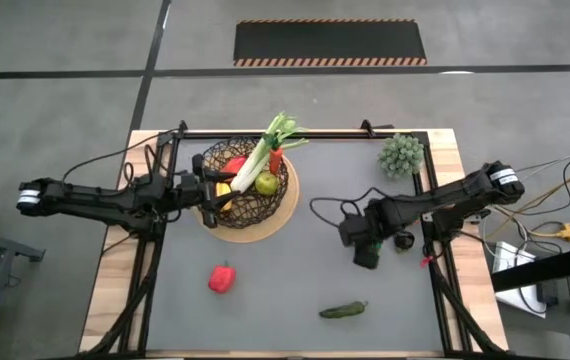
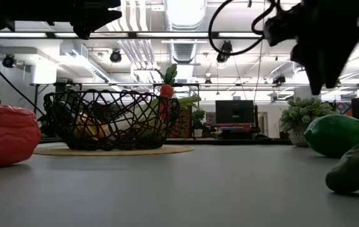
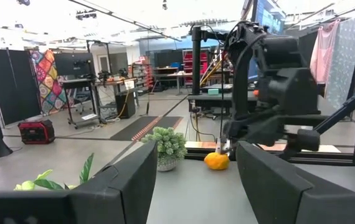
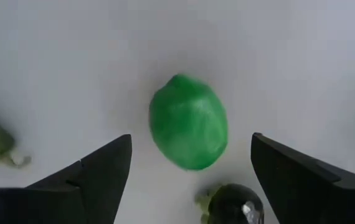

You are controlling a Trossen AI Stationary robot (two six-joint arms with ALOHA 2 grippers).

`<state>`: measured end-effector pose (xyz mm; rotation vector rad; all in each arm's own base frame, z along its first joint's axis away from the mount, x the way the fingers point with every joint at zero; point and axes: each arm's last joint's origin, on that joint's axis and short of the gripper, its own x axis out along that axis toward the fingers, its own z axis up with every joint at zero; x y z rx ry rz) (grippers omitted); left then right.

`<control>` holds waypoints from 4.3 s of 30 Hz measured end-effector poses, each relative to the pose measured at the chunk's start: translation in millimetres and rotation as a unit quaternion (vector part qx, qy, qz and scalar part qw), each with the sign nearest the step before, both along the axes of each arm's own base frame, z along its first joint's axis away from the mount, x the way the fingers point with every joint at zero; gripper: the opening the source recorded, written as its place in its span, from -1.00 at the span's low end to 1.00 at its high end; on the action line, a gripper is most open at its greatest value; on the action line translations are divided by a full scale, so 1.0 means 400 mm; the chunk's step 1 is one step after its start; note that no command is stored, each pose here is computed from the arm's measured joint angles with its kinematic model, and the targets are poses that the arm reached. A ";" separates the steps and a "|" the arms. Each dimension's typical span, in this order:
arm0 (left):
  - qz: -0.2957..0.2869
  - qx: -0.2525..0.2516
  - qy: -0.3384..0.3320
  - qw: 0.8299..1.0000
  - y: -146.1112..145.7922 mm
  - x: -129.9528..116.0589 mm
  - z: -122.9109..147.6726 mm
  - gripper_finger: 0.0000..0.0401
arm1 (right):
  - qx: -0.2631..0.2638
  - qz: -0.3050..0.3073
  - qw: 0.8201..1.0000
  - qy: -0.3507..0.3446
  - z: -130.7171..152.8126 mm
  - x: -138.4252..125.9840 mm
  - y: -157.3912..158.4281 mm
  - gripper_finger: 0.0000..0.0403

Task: Build produce basket
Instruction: Put the green lime into the black wire basket

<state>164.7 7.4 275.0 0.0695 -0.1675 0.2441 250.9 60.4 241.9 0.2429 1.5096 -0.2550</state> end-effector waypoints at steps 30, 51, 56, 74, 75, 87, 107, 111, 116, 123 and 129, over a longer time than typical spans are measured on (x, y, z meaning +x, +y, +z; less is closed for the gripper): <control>0.000 0.001 0.001 1.000 0.000 0.001 -0.001 0.01 | -0.053 0.075 0.996 0.014 -0.151 -0.058 0.041 0.47; 0.000 -0.002 0.000 1.000 0.000 0.001 -0.001 0.01 | -0.049 0.049 0.998 -0.011 -0.141 -0.056 0.042 -0.01; 0.000 -0.003 -0.002 1.000 0.000 0.001 0.000 0.01 | -0.075 0.021 0.992 -0.102 -0.101 -0.050 0.042 -0.01; -0.091 -0.066 -0.024 0.993 -0.013 0.010 0.002 0.01 | -0.197 0.040 0.763 -0.614 -0.096 -0.004 0.056 -0.01; -0.095 -0.066 -0.026 0.993 -0.015 0.014 0.002 0.01 | -0.195 0.034 0.746 -0.636 -0.104 -0.007 0.053 -0.01; -0.117 -0.062 -0.065 0.989 -0.034 0.094 -0.020 0.01 | -0.181 -0.010 0.673 -0.718 -0.200 0.029 0.059 -0.01; -0.164 -0.039 -0.019 0.985 -0.106 0.221 -0.056 0.40 | -0.208 -0.020 0.658 -0.723 -0.211 0.118 0.059 -0.01; -0.163 -0.036 -0.011 0.986 -0.109 0.245 -0.063 0.62 | -0.205 -0.024 0.658 -0.724 -0.211 0.118 0.057 -0.01; -0.157 -0.036 0.003 0.987 -0.114 0.285 -0.073 0.67 | -0.205 -0.024 0.658 -0.724 -0.211 0.118 0.056 -0.01; -0.128 -0.028 0.020 0.991 -0.116 0.334 -0.093 0.68 | -0.207 -0.019 0.665 -0.718 -0.216 0.119 0.057 -0.01; -0.126 -0.027 0.032 0.991 -0.121 0.369 -0.108 0.68 | -0.204 -0.021 0.666 -0.717 -0.217 0.120 0.057 -0.01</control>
